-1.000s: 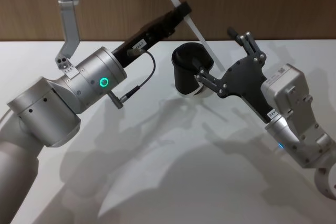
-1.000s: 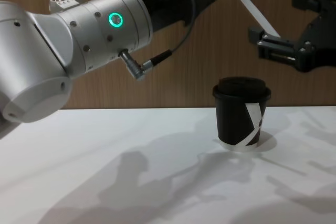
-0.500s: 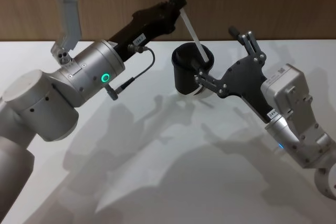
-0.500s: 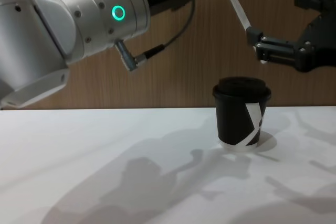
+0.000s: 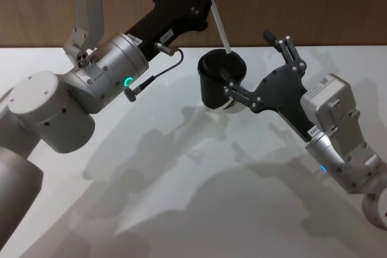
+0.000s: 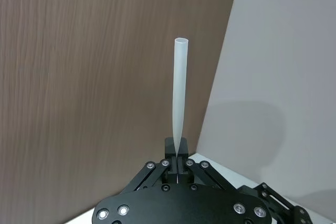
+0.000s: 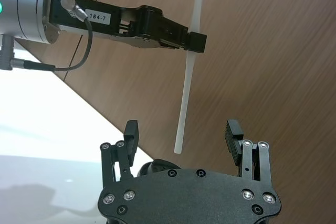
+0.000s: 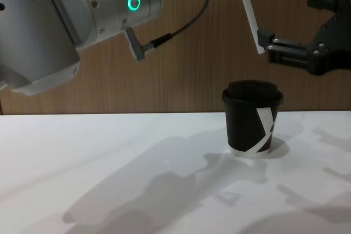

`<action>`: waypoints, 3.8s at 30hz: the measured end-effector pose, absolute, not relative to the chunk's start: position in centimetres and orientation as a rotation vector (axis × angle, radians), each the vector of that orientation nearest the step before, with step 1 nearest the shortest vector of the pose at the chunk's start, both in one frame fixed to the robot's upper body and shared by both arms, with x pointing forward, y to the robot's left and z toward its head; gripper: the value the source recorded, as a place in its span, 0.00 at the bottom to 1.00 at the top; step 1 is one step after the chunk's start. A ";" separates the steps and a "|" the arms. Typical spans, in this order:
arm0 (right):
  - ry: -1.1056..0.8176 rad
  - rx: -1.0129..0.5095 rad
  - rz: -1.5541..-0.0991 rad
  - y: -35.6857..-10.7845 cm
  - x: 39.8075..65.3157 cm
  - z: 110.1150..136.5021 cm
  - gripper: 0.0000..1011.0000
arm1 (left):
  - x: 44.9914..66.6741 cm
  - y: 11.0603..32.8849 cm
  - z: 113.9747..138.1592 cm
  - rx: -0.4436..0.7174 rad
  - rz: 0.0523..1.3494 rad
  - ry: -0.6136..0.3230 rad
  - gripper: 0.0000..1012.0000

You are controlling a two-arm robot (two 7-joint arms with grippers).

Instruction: Pick up the straw with one hand, pass it to the other hand, and insert it into the cup.

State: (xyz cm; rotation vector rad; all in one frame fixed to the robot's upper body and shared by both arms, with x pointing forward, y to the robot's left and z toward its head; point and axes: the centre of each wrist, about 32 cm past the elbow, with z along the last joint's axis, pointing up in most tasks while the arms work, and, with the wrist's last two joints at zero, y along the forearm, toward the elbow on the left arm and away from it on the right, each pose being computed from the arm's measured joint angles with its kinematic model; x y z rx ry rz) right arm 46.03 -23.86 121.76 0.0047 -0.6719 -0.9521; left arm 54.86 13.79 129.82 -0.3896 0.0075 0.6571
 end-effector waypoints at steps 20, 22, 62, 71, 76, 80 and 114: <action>-0.672 0.005 -0.952 -23.9 46.0 121.8 0.99 | 55.5 12.9 130.1 -0.315 0.688 -0.114 0.01; -0.672 0.005 -0.952 -23.9 46.0 121.8 0.99 | 55.6 12.8 130.1 -0.310 0.689 -0.118 0.01; -0.672 0.005 -0.952 -23.9 46.0 121.8 0.99 | 57.7 11.0 129.5 -0.244 0.698 -0.151 0.01; -0.672 0.005 -0.952 -23.9 46.0 121.8 0.99 | 58.1 10.4 129.1 -0.234 0.695 -0.168 0.01; -0.672 0.005 -0.952 -23.9 46.0 121.8 0.99 | 58.2 10.3 128.9 -0.228 0.698 -0.177 0.01; -0.672 0.005 -0.952 -23.9 46.0 121.8 0.99 | 58.3 10.3 128.8 -0.223 0.701 -0.181 0.01; -0.672 0.005 -0.952 -23.9 46.0 121.8 0.99 | 59.1 9.9 128.1 -0.204 0.714 -0.161 0.01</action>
